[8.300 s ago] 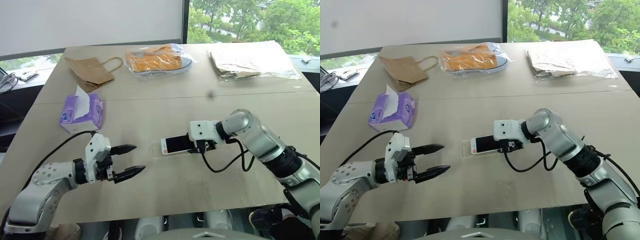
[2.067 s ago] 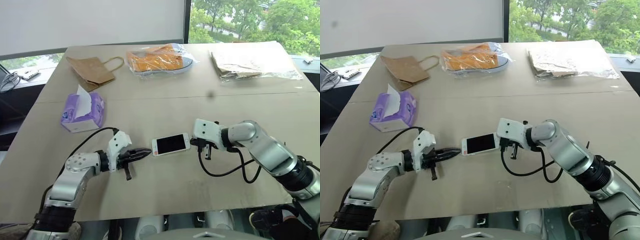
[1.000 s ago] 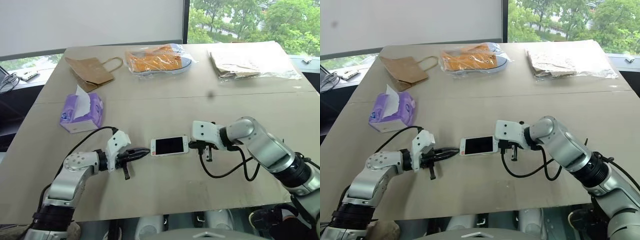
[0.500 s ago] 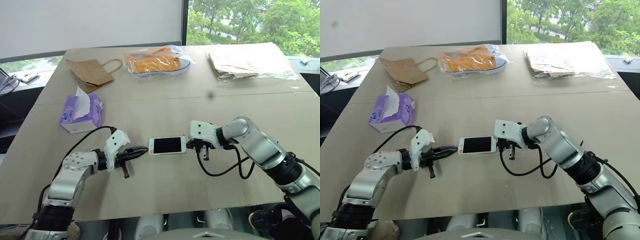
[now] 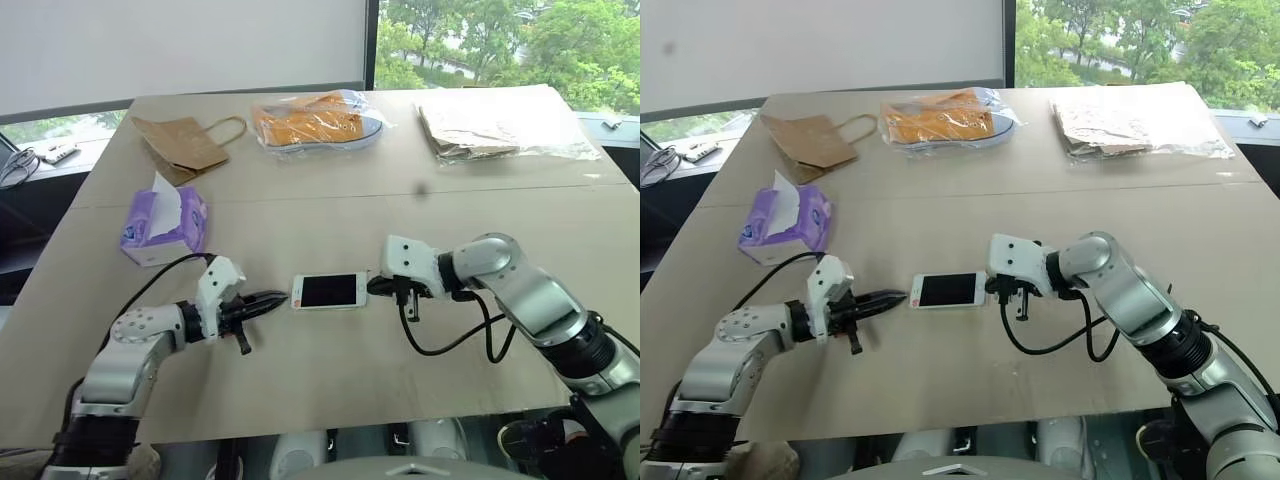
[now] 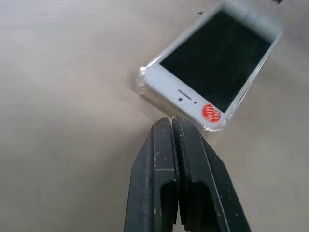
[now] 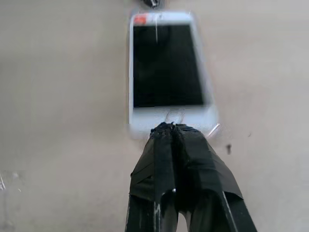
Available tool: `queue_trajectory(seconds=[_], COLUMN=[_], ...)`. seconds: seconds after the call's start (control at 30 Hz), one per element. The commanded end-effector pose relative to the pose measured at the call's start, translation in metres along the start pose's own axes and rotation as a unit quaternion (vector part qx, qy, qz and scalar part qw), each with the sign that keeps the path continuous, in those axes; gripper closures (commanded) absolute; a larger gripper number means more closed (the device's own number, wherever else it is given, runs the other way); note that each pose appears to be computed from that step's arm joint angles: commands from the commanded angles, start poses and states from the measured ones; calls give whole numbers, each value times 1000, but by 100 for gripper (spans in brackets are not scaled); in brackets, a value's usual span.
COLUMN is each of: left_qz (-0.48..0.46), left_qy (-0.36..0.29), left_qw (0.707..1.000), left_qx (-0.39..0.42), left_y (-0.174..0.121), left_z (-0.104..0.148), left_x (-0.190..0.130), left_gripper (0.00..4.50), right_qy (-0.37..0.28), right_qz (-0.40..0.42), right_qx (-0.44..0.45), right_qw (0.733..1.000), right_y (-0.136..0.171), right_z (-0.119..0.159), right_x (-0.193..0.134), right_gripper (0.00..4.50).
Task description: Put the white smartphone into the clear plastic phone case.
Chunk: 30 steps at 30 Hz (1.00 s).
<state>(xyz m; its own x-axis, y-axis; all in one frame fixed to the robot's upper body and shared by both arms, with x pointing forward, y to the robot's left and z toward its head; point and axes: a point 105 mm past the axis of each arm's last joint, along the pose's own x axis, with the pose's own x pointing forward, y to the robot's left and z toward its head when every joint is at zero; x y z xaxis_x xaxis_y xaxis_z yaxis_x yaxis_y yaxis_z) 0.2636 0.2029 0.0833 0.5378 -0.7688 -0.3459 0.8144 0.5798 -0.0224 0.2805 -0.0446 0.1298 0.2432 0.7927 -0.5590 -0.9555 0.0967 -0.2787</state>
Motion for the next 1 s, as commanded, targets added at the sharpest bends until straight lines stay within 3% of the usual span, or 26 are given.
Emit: queue_trajectory(seconds=[0.03,0.33,0.7,0.87,1.0], left_qz=[-7,-33,-20,-10,2], left_qy=[-27,-20,71,-40,1], left_qw=[999,998,994,999,1000], left_qx=[22,46,75,13,22], left_y=[3,5,14,14,13], left_z=[27,39,9,45,27], left_x=[-5,19,29,16,0], left_gripper=[443,443,443,443,443], right_qy=[-12,-8,-15,-20,-19], right_qz=[-50,-83,-80,-60,-41], right_qx=[14,31,31,25,26], right_qw=[999,996,996,998,999], right_y=[-10,-12,-5,1,6], right_z=[-4,-13,-8,-5,-6], right_x=[-17,-30,-25,-17,-10], right_gripper=[450,450,450,450,450])
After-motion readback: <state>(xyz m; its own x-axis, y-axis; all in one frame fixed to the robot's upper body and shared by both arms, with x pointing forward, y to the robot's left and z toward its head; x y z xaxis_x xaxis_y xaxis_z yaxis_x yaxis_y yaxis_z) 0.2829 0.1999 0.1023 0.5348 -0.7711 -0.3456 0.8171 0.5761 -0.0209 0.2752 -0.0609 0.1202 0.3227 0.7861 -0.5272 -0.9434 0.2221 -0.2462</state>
